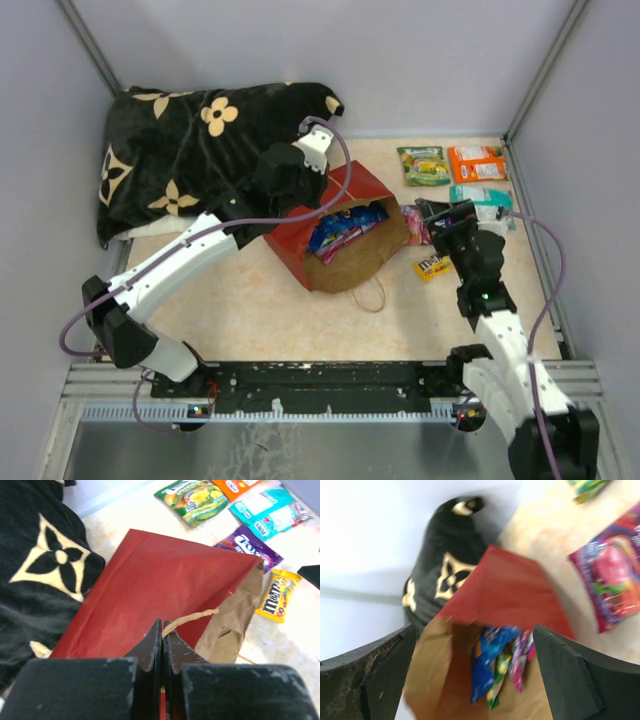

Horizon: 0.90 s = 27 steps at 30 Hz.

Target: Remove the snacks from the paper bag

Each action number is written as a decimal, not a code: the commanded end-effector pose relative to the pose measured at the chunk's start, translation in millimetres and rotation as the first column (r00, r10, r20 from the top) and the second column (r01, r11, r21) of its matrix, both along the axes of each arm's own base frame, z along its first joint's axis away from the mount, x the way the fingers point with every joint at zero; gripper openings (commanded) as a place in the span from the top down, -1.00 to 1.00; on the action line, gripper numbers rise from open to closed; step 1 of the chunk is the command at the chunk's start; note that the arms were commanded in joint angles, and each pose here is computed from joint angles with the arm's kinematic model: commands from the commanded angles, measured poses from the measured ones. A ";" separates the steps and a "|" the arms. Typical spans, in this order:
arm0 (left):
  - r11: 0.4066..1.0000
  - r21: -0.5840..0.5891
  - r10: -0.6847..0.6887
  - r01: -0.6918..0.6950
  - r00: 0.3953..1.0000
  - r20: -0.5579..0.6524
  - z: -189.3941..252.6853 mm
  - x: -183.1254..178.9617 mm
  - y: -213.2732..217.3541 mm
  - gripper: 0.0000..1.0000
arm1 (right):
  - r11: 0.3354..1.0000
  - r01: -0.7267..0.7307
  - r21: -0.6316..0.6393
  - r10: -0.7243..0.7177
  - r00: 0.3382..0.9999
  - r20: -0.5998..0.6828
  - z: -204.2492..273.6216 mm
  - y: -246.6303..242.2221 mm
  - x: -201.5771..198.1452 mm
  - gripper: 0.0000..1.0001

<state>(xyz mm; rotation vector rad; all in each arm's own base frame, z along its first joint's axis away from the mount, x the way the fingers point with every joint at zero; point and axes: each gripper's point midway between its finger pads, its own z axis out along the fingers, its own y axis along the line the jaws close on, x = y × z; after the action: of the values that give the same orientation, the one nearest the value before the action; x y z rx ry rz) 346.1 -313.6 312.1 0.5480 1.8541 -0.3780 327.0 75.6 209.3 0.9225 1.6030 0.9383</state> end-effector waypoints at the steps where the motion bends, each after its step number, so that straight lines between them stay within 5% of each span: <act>1: 0.996 -0.075 -0.050 0.046 0.998 -0.040 14.9 -19.7 2.6 1.00 | 0.988 -0.106 -0.114 0.109 0.994 0.021 -3.3 29.3 -45.9 -0.98; 11: 0.999 -0.020 0.050 -0.051 0.998 -0.040 -17.6 -11.1 27.0 1.00 | 0.837 -0.417 -0.355 0.461 0.886 0.047 6.0 190.1 -109.1 -0.97; 19: 0.996 -0.043 0.082 -0.082 0.997 -0.014 -10.3 -9.7 40.4 1.00 | 0.784 -0.601 -0.157 0.619 0.778 0.112 -23.1 266.1 -138.8 -0.81; 27: 0.996 -0.072 0.049 -0.051 0.999 -0.023 -7.0 -11.9 38.5 1.00 | 0.865 -0.495 0.084 0.489 0.868 0.083 -62.4 248.0 -103.0 -0.73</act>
<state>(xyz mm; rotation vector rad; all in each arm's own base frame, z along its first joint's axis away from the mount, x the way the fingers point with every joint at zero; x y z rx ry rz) 333.1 -277.9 285.8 0.4881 1.9141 -0.3739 193.1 334.0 116.1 0.3018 1.9774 1.2250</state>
